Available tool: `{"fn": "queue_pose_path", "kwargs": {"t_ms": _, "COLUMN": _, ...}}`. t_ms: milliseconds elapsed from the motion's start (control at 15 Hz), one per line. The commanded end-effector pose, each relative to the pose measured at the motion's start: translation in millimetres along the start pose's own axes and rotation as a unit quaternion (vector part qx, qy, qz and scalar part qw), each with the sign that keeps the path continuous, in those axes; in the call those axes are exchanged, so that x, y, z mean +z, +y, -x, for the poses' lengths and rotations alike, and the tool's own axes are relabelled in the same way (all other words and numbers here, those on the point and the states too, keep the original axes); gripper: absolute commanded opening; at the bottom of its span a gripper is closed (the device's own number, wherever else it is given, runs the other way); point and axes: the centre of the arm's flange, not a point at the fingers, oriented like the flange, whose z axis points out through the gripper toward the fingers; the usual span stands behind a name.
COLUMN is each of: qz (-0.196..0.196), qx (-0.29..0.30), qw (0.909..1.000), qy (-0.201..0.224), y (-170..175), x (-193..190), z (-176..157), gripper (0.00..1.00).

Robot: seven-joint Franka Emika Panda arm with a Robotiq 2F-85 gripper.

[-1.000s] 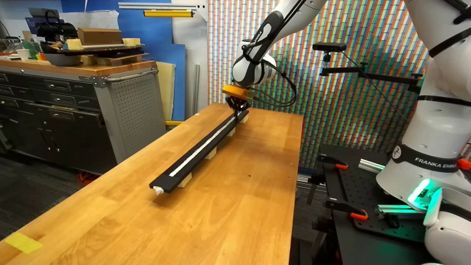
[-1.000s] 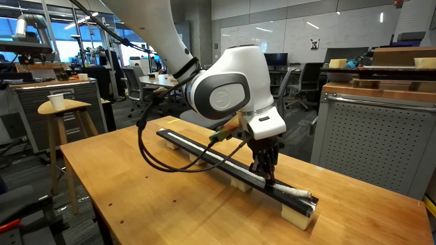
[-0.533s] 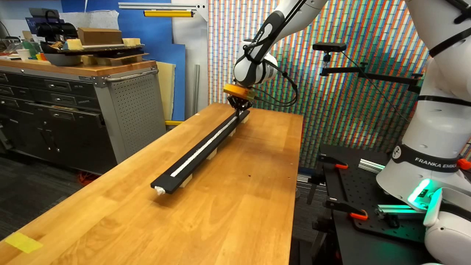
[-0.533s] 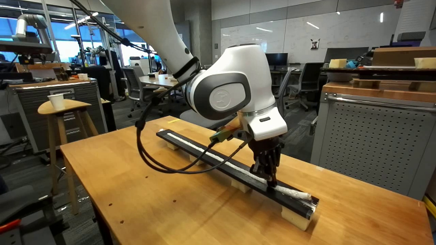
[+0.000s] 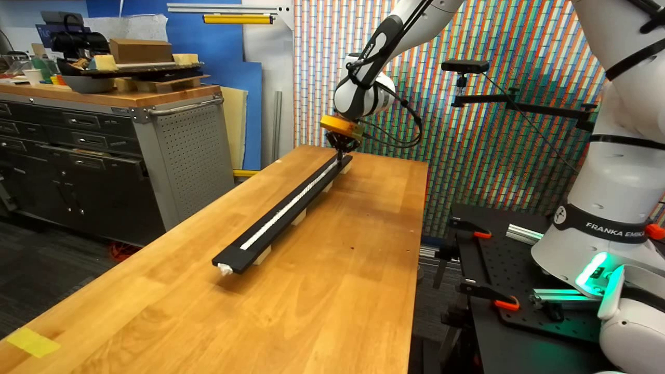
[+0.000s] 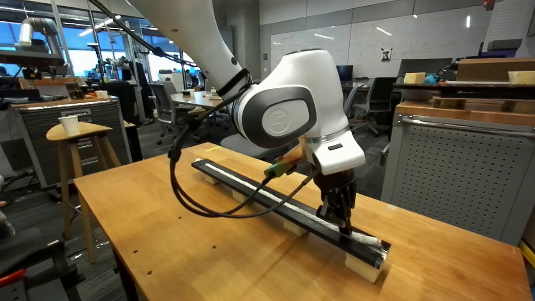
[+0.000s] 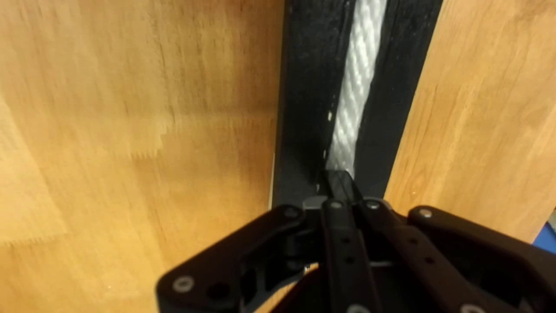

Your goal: Pick up the rope and arrange it straight on the object

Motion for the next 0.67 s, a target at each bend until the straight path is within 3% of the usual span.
{"fn": "queue_pose_path", "kwargs": {"t_ms": 0, "qz": -0.009, "qx": 0.014, "qw": 0.9999, "qy": 0.002, "y": -5, "x": -3, "z": -15, "gripper": 0.0}}
{"fn": "queue_pose_path", "kwargs": {"t_ms": 600, "qz": 0.004, "qx": 0.019, "qw": 0.9998, "qy": -0.01, "y": -7, "x": 20, "z": -25, "gripper": 0.0}}
